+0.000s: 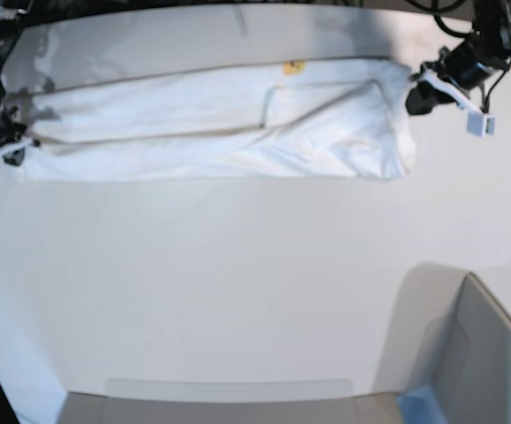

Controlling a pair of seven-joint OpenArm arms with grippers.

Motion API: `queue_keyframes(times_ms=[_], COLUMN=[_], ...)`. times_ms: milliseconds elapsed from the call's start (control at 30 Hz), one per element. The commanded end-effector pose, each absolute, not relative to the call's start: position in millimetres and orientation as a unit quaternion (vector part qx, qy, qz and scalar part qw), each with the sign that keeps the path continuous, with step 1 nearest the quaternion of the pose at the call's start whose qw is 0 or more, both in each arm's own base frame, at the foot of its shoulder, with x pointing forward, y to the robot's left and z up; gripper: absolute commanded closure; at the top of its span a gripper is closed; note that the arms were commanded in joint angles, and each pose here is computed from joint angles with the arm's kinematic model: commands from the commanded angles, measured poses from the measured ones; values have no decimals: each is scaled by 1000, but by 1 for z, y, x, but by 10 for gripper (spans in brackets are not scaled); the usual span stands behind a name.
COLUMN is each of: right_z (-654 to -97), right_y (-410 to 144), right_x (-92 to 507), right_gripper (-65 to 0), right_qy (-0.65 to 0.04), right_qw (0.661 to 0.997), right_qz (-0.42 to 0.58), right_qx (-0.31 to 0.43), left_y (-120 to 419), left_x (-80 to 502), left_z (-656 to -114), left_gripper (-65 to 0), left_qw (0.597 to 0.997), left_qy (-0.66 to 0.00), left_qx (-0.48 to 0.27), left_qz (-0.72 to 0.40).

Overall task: Layout the t-shirt on the table in an organized manner, then fold the t-shirt properly
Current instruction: 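Lay the folded hem down along the collar and open both grippers, then move the right gripper to the folded strip's end and grasp it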

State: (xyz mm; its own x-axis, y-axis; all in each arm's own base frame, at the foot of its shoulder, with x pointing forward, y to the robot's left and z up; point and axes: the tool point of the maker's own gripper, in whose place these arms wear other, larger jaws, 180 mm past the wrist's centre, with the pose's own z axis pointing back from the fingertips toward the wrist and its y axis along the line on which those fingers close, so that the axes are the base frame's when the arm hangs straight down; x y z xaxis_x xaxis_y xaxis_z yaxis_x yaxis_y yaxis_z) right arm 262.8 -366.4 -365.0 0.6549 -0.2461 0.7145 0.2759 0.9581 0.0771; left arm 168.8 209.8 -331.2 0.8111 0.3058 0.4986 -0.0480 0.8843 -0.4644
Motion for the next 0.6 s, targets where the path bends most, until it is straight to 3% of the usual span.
queue_keyframes(times_ms=[0,33,167,267,367,567], right_z=[-347,-346,-344,-328,-304,-268], right_y=[-374,-374,-374,-374,-369,-395], right_x=[272,272,273,271,273,263], right_gripper=[0,0,-187,-291,-333,-335], right_qy=[-414,-415,-418,-435,-464,-507], right_qw=[900,900,898,891,877,845], right_qz=[-134,-133,-133,-124,-114,-150], right_qx=[-29,-29,-30,-39,-45,-76], left_y=[211,211,210,210,210,205], left_x=[172,172,173,172,172,171], left_z=[-324,-324,-324,-325,-325,-326], left_gripper=[0,0,0,0,0,0], left_qw=[923,923,923,923,923,919], left_qy=[-303,-303,-303,-302,-302,-304], left_qx=[-220,-220,-221,-222,-221,-231], left_qz=[87,87,88,89,88,100])
